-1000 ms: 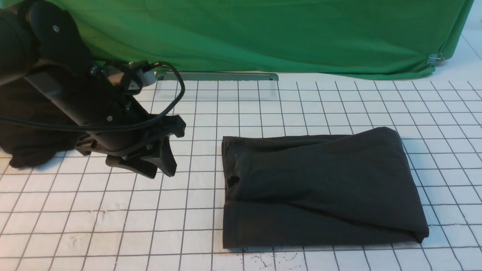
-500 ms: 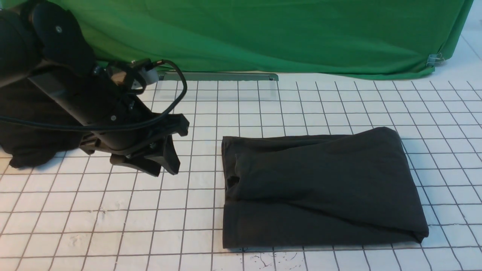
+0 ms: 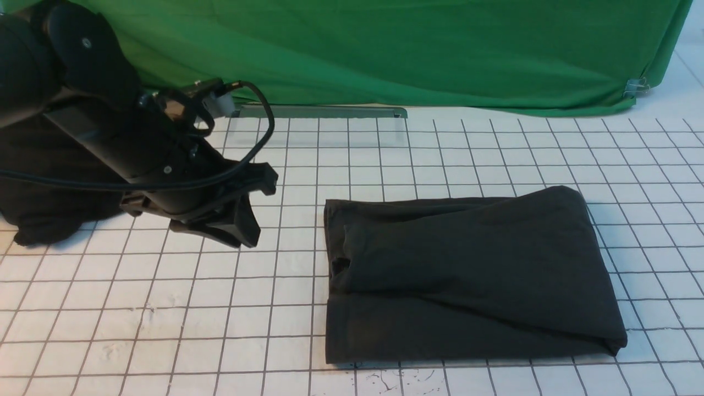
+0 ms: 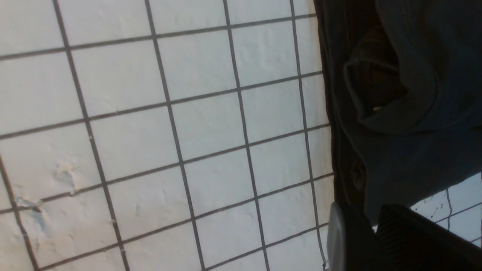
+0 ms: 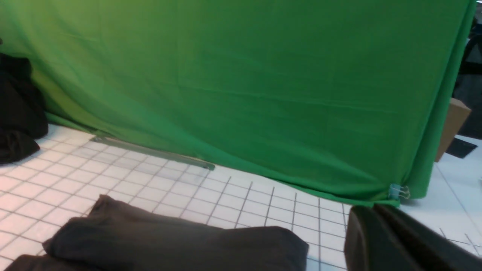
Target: Fold a long-sleeved shirt over a white checkered tablecloth.
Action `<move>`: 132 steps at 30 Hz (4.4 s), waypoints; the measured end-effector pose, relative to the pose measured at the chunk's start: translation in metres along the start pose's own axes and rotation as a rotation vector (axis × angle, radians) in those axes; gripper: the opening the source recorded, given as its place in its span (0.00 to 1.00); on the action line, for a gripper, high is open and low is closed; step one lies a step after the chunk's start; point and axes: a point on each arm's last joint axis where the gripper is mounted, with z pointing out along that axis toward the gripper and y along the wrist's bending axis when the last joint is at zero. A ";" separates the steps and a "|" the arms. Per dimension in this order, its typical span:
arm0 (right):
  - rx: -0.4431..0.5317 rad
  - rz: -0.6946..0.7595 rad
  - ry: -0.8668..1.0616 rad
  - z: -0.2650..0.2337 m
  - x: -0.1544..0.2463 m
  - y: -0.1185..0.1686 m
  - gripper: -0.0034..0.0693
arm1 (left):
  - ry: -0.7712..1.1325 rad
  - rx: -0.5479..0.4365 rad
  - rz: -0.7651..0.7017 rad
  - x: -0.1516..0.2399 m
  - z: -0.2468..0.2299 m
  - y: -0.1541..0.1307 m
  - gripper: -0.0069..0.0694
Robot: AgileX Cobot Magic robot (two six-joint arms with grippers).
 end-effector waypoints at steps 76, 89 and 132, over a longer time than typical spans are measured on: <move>0.214 -0.010 0.264 0.024 0.120 -0.005 0.29 | -1.221 0.023 0.257 0.253 -0.097 0.042 0.12; 0.214 -0.011 0.264 0.024 0.120 -0.005 0.32 | -1.101 -0.062 0.267 0.266 -0.037 0.065 0.12; 0.214 -0.011 0.262 0.024 0.120 -0.005 0.38 | -1.138 -0.348 0.118 0.274 -0.022 0.091 0.12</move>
